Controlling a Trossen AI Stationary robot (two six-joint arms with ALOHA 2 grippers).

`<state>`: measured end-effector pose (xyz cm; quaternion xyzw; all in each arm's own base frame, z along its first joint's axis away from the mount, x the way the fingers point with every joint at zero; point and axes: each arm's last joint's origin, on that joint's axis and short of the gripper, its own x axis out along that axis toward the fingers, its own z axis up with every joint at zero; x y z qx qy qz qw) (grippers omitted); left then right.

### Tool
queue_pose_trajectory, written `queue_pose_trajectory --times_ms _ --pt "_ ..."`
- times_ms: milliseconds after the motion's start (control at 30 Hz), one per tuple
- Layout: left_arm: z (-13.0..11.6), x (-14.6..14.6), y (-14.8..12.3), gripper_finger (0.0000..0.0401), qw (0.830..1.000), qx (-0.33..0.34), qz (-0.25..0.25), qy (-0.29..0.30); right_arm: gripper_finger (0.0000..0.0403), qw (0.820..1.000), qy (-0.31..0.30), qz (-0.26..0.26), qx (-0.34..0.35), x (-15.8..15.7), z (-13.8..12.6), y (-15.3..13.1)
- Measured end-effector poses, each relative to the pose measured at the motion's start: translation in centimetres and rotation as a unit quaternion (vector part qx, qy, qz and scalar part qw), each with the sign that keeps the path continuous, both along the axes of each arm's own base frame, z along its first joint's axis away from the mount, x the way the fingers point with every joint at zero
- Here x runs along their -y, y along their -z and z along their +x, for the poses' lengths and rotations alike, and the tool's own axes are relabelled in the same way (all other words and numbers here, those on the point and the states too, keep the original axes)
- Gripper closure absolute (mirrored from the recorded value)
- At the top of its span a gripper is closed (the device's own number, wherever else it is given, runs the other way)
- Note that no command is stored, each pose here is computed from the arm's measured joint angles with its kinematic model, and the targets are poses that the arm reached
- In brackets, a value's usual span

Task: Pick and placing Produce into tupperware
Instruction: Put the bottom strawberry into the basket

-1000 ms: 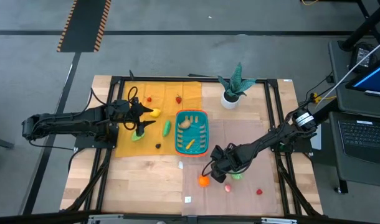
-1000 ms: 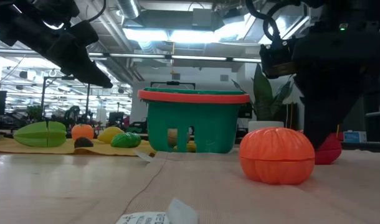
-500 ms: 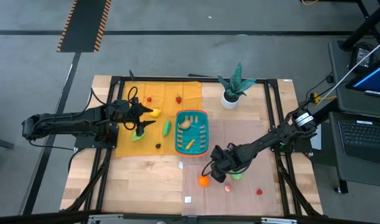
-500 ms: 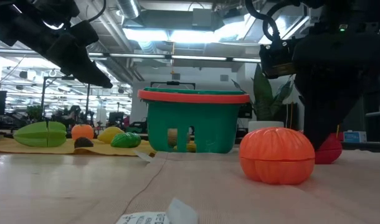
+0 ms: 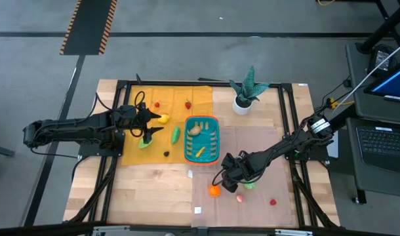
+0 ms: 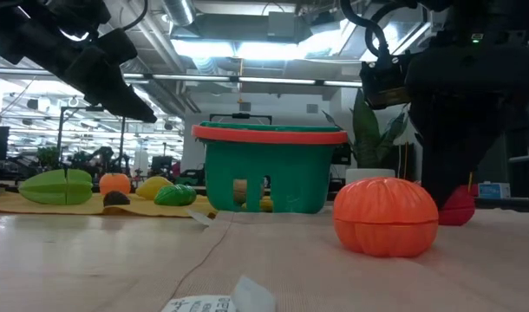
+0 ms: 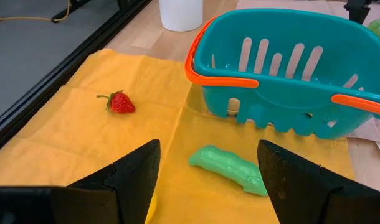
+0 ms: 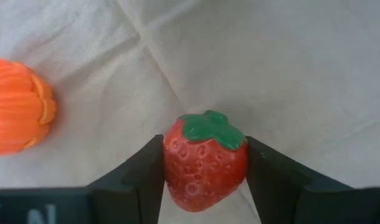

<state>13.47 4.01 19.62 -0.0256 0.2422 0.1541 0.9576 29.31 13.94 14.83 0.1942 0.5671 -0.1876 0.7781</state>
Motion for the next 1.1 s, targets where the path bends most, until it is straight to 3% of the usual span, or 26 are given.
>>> queue_pose_trajectory --times_ms 300,500,833,1100 --pt "0.0 0.0 0.0 0.014 1.0 0.0 0.0 0.0 0.0214 1.0 -0.001 0.003 0.0 0.0 -0.1 -0.3" --pt "0.0 0.0 0.0 0.014 1.0 0.0 0.0 0.0 0.0214 1.0 0.001 0.004 0.02 0.3 -0.6 -2.1" --pt "0.0 0.0 0.0 0.014 1.0 -0.001 0.0 0.0 0.0214 0.992 -0.018 -0.085 0.087 1.7 -2.1 -6.2" --pt "0.0 0.0 0.0 0.014 1.0 -0.001 0.0 0.001 0.0214 0.972 -0.022 -0.18 0.151 2.9 -3.3 -9.3"
